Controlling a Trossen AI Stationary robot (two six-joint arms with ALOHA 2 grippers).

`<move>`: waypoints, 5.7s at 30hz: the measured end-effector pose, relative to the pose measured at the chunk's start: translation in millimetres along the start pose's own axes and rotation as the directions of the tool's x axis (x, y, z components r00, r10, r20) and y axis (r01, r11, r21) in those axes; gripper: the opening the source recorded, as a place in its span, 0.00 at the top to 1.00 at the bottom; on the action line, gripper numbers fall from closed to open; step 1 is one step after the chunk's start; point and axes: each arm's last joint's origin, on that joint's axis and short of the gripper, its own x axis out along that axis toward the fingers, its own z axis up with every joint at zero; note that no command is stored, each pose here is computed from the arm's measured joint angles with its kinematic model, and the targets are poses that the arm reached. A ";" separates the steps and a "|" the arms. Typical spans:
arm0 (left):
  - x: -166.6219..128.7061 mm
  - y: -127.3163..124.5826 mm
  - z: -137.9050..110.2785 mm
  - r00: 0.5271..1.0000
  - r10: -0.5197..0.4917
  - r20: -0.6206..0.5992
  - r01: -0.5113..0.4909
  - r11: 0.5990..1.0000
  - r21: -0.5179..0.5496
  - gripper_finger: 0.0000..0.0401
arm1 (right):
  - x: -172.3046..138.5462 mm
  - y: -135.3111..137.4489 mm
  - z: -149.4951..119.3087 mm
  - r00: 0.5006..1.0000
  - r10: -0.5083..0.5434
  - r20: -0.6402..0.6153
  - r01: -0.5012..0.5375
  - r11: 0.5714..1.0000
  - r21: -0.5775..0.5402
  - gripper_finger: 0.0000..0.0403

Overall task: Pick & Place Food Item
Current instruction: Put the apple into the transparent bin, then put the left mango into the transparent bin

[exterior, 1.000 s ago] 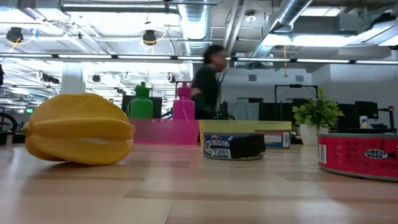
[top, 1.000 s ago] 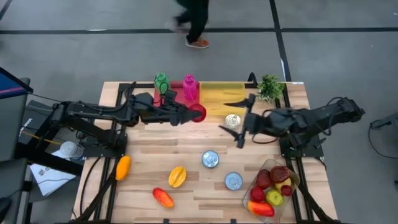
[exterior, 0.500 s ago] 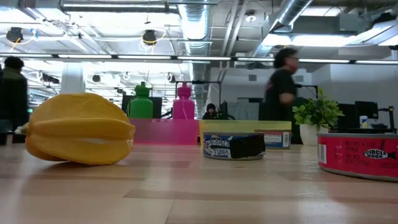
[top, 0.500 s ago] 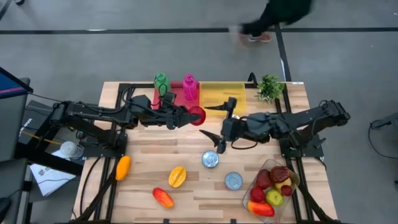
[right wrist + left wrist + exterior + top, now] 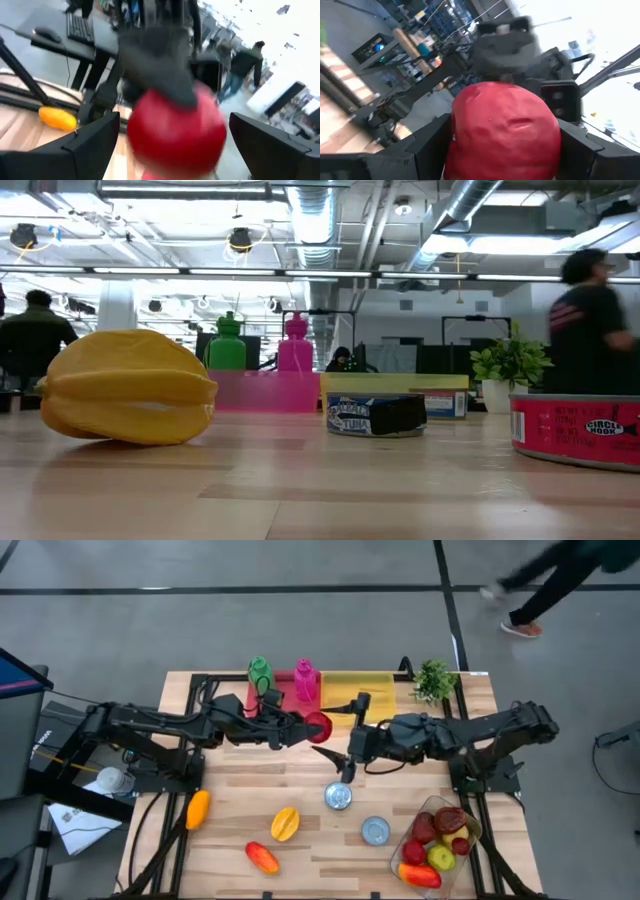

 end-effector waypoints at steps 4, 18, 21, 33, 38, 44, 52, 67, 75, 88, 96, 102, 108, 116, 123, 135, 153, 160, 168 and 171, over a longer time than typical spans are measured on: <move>4.4 3.2 -4.5 1.000 0.000 -0.010 0.000 1.000 -0.001 0.32 | 3.1 1.5 -2.3 1.000 0.001 -0.006 -0.001 1.000 -0.015 0.08; 6.6 2.2 -4.0 0.999 -0.033 0.013 0.033 0.999 -0.004 0.32 | 2.2 -0.4 -4.2 1.000 0.007 -0.024 -0.008 1.000 -0.017 0.18; 6.6 2.2 -4.0 0.999 -0.033 0.013 0.033 0.999 -0.004 0.32 | 2.2 -0.4 -4.3 1.000 0.006 -0.025 -0.006 1.000 -0.016 0.24; 6.9 2.2 -4.4 0.999 -0.036 0.006 0.036 0.999 -0.004 0.31 | -3.6 4.3 -0.4 1.000 0.023 -0.013 -0.023 1.000 -0.016 0.27; 6.8 0.1 -3.9 0.998 -0.067 -0.006 0.067 0.998 -0.003 0.27 | -16.9 1.1 5.3 1.000 0.026 -0.005 -0.026 1.000 -0.008 0.27; 4.2 -4.1 -1.4 0.995 -0.102 -0.014 0.102 0.995 -0.003 0.21 | -48.1 -7.6 19.0 1.000 0.018 0.018 -0.018 1.000 0.025 0.27; -18.4 -18.0 13.3 0.995 -0.088 -0.039 0.091 0.992 0.089 0.17 | -136.5 -19.6 14.5 0.983 0.137 -0.123 -0.087 0.935 0.345 0.27; -44.4 -10.4 6.4 0.966 0.151 -0.209 -0.116 0.978 0.171 0.22 | -204.5 72.1 -32.9 0.480 0.586 -0.653 0.184 0.660 0.728 0.27; -47.7 -3.2 -0.1 0.934 0.232 -0.271 -0.184 0.964 0.189 0.22 | -201.0 150.5 -55.9 0.196 0.495 -0.846 0.261 0.806 0.532 0.27; -53.1 -4.3 -3.9 0.901 0.192 -0.389 -0.135 0.976 0.169 0.23 | -182.3 186.2 -81.2 0.034 0.420 -0.907 0.278 0.868 0.412 0.27; -82.2 -6.8 -2.9 0.832 0.276 -0.482 -0.182 0.955 0.233 0.23 | -176.6 187.6 -102.8 -0.005 0.478 -0.878 0.318 0.833 0.452 0.26; -108.1 -6.2 -20.7 0.677 0.382 -0.629 -0.222 0.921 0.320 0.23 | -177.5 188.7 -103.3 -0.027 0.495 -0.869 0.329 0.825 0.460 0.21; -129.2 1.9 -48.9 0.420 0.575 -0.702 -0.191 0.812 0.551 0.23 | -173.8 186.8 -104.0 -0.023 0.490 -0.871 0.319 0.829 0.459 0.14; -129.2 24.3 -70.8 0.135 0.750 -0.648 -0.413 0.637 0.651 0.23 | -171.1 183.2 -105.7 -0.031 0.469 -0.883 0.331 0.838 0.433 0.08; -148.6 19.6 -88.7 -0.097 0.758 -0.645 -0.580 0.484 0.655 0.23 | -172.7 184.4 -105.3 -0.009 0.465 -0.885 0.320 0.840 0.438 0.07; -188.3 39.5 -125.6 -0.263 0.810 -0.524 -0.752 0.169 0.638 0.27 | -164.6 181.2 -106.5 0.070 0.434 -0.898 0.297 0.850 0.435 0.07; -211.2 68.9 -157.8 -0.329 0.766 -0.552 -0.770 0.120 0.626 0.28 | -165.0 182.1 -106.1 0.071 0.441 -0.895 0.288 0.850 0.442 0.07; -215.2 64.4 -176.1 -0.280 0.731 -0.622 -0.872 0.078 0.484 0.28 | -164.8 182.8 -105.7 0.074 0.448 -0.891 0.289 0.845 0.449 0.07; -230.1 58.9 -176.6 -0.316 0.756 -0.573 -0.892 -0.030 0.451 0.32 | -164.8 182.7 -105.8 0.075 0.447 -0.891 0.191 0.871 0.453 0.07; -229.4 59.5 -179.1 -0.314 0.759 -0.570 -0.891 -0.028 0.453 0.33 | -164.8 182.0 -106.1 0.073 0.441 -0.895 0.164 0.880 0.447 0.07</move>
